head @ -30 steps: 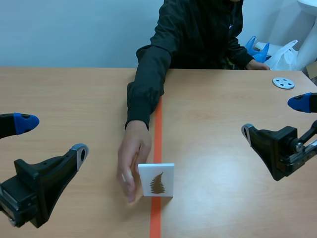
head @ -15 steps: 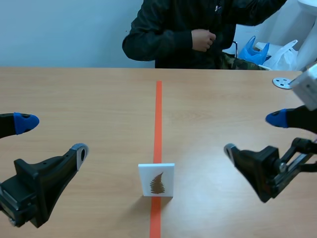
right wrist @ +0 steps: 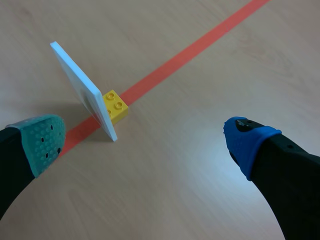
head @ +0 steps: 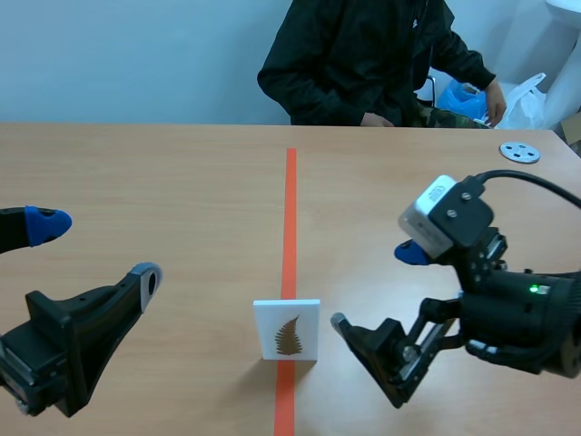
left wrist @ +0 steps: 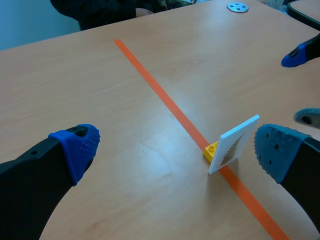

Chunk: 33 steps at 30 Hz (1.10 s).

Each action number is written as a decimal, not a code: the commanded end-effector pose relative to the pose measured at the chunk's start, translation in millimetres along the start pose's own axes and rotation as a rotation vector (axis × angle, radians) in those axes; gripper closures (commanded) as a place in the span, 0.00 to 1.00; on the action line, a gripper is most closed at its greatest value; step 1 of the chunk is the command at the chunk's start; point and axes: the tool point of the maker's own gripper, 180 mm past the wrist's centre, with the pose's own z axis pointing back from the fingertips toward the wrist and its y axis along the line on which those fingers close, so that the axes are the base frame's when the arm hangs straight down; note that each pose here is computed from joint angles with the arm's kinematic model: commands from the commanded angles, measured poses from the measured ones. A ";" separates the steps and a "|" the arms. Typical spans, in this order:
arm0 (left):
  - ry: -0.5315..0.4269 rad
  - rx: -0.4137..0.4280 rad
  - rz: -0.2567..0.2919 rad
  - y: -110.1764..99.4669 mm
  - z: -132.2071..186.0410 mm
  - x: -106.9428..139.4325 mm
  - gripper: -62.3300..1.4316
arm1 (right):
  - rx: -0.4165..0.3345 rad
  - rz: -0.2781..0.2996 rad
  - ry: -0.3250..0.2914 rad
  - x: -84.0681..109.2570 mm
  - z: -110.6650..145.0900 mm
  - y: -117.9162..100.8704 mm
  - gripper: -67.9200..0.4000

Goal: Sort the leaf by its shape. The table is split by an orange tape line. A compound leaf with several leaflets goes to the left side, a simple leaf with one blade goes to the right side. Return to the home posture when a red brick is placed on the table.

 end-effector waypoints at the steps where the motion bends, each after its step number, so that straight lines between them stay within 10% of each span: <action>1: -0.035 0.001 0.006 -0.7 -0.1 9.2 0.00 | 0.009 0.018 -0.047 12.6 -7.6 -0.9 0.00; 13: -0.034 0.001 0.003 -0.7 -0.1 9.0 0.00 | 0.129 0.037 -0.037 -3.8 -65.8 34.7 0.01; 33: -0.034 0.001 0.003 -0.6 -0.1 8.7 0.00 | 0.163 0.074 -0.008 -11.7 -73.9 46.9 0.87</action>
